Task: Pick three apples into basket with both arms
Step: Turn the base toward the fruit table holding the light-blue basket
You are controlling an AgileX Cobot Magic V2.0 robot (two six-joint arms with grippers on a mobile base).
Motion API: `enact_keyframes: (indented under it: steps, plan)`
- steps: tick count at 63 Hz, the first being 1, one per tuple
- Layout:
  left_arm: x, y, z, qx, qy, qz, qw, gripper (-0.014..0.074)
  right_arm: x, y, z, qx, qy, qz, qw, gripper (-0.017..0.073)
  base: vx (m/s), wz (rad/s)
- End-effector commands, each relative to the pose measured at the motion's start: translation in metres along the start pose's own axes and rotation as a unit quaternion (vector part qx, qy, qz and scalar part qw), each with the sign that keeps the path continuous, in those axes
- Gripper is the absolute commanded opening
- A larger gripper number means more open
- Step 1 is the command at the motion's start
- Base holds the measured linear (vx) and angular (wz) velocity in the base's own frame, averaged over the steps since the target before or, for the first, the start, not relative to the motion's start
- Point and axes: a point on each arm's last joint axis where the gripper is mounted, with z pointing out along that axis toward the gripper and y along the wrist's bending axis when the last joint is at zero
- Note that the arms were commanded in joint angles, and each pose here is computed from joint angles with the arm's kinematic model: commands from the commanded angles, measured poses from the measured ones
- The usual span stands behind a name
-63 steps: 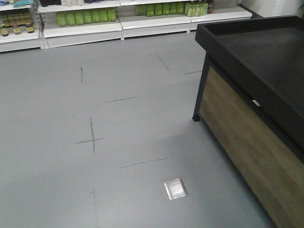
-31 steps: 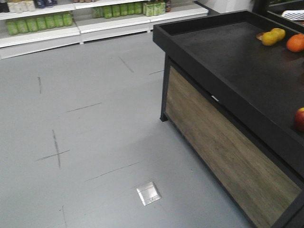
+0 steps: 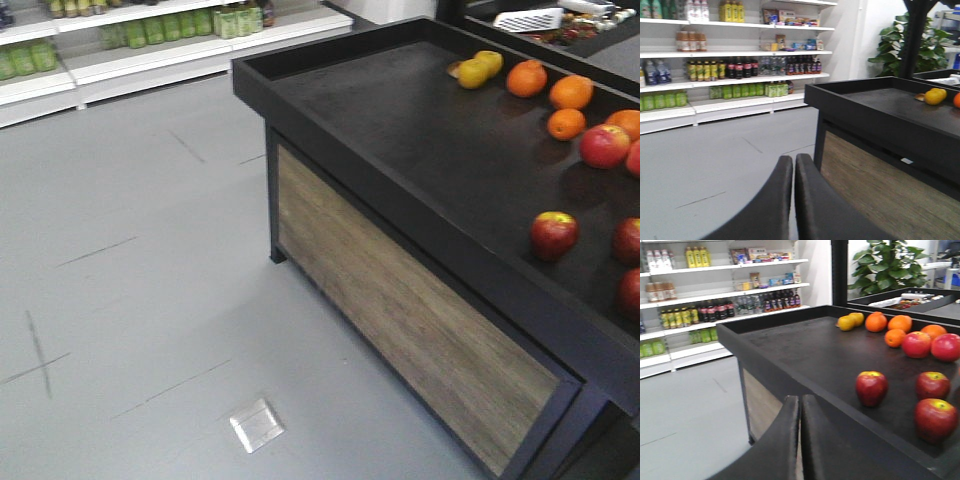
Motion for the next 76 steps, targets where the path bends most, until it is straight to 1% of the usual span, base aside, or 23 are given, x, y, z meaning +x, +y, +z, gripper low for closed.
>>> enact_keyframes:
  steps: [1, 38, 76]
  plan:
    - [-0.0055, -0.0014, -0.0003, 0.008, -0.036, -0.001, 0.999, -0.0006, -0.0019, 0.0001, 0.0002, -0.001, -0.029, -0.006, 1.0, -0.0009, 0.08, -0.33]
    - [-0.0055, -0.0014, -0.0003, 0.008, -0.036, -0.001, 0.999, -0.0006, -0.0019, 0.0001, 0.0002, -0.001, -0.029, -0.006, 1.0, -0.0009, 0.08, -0.35]
    - [-0.0055, -0.0014, -0.0003, 0.008, -0.036, -0.001, 0.999, -0.0006, -0.0019, 0.0001, 0.0002, -0.001, -0.029, -0.006, 1.0, -0.0009, 0.1, -0.45]
